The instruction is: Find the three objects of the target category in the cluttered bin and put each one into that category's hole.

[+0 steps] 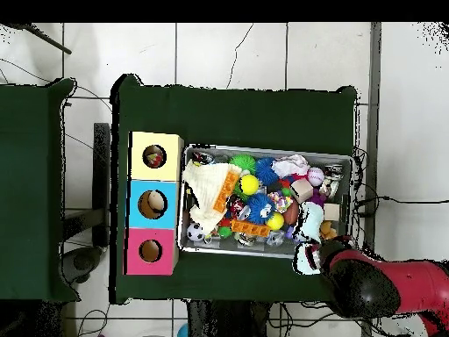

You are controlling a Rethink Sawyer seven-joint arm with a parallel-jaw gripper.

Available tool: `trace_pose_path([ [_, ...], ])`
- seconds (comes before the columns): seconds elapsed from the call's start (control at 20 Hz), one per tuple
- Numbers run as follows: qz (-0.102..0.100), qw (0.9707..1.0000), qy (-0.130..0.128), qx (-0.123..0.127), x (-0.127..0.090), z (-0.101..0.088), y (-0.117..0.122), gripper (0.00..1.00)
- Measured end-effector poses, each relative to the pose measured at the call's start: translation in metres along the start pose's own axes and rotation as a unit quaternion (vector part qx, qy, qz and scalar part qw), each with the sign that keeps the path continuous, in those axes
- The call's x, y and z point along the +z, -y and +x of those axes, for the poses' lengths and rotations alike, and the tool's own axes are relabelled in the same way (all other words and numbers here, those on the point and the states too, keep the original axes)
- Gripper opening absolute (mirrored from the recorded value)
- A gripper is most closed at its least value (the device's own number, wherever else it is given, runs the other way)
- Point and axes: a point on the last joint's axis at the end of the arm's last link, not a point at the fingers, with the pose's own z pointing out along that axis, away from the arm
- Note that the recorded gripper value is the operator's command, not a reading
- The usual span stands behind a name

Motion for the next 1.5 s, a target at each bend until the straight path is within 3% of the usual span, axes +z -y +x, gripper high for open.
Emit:
trace_pose_path([
  [0.4, -0.01, 0.9999, 0.005, -0.011, -0.003, 0.017, 0.0, 0.0],
  [0.8, -0.006, 0.9998, 0.015, -0.011, -0.01, 0.035, 0.023, 0.0],
  [1.35, -0.025, 0.9985, -0.004, -0.048, -0.009, 0.058, 0.039, 0.0],
  [1.4, -0.025, 0.9981, -0.005, -0.056, -0.009, 0.058, 0.039, 1.0],
  [1.5, -0.025, 0.998, -0.005, -0.057, -0.009, 0.058, 0.039, 1.0],
])
